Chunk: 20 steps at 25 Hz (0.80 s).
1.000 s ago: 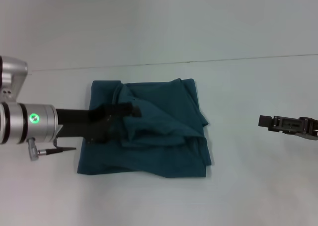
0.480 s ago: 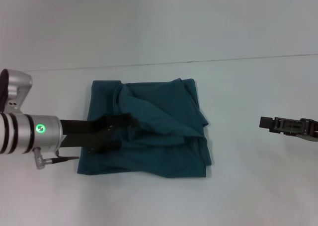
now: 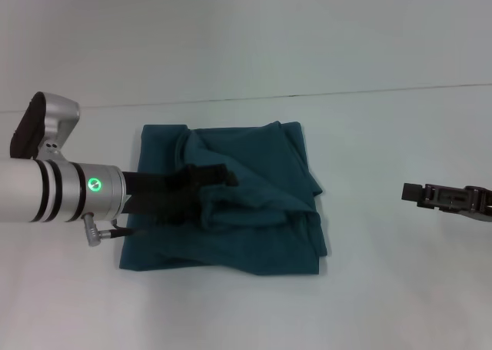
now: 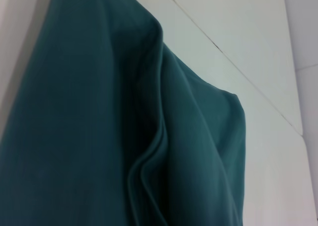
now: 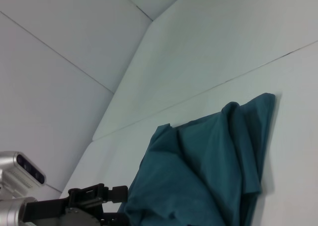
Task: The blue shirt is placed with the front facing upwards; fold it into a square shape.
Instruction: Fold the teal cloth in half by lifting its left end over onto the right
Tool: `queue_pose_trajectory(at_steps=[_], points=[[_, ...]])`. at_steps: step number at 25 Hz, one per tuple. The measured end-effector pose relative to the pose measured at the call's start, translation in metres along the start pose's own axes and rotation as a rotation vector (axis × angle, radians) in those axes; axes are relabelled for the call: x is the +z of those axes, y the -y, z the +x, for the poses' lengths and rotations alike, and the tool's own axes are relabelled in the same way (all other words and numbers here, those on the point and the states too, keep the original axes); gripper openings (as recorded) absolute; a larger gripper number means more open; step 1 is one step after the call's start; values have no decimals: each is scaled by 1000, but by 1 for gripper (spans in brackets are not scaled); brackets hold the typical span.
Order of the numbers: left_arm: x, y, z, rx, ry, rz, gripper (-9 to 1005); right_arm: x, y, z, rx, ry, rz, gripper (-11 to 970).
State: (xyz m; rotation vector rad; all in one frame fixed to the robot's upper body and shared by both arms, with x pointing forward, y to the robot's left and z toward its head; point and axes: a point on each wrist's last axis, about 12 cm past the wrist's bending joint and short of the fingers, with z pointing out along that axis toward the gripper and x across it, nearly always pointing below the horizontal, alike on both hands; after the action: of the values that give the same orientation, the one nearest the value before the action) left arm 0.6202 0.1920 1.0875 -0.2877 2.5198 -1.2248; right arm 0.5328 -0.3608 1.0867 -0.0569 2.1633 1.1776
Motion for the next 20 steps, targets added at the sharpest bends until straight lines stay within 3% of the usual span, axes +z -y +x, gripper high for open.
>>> queue_pose_trajectory(at_steps=[10, 20], points=[[-2, -2, -4, 43, 28, -19, 924, 0, -1, 0, -1, -3, -5, 819], [-3, -2, -3, 37, 27, -3, 531, 1, -2, -2, -2, -3, -9, 819]])
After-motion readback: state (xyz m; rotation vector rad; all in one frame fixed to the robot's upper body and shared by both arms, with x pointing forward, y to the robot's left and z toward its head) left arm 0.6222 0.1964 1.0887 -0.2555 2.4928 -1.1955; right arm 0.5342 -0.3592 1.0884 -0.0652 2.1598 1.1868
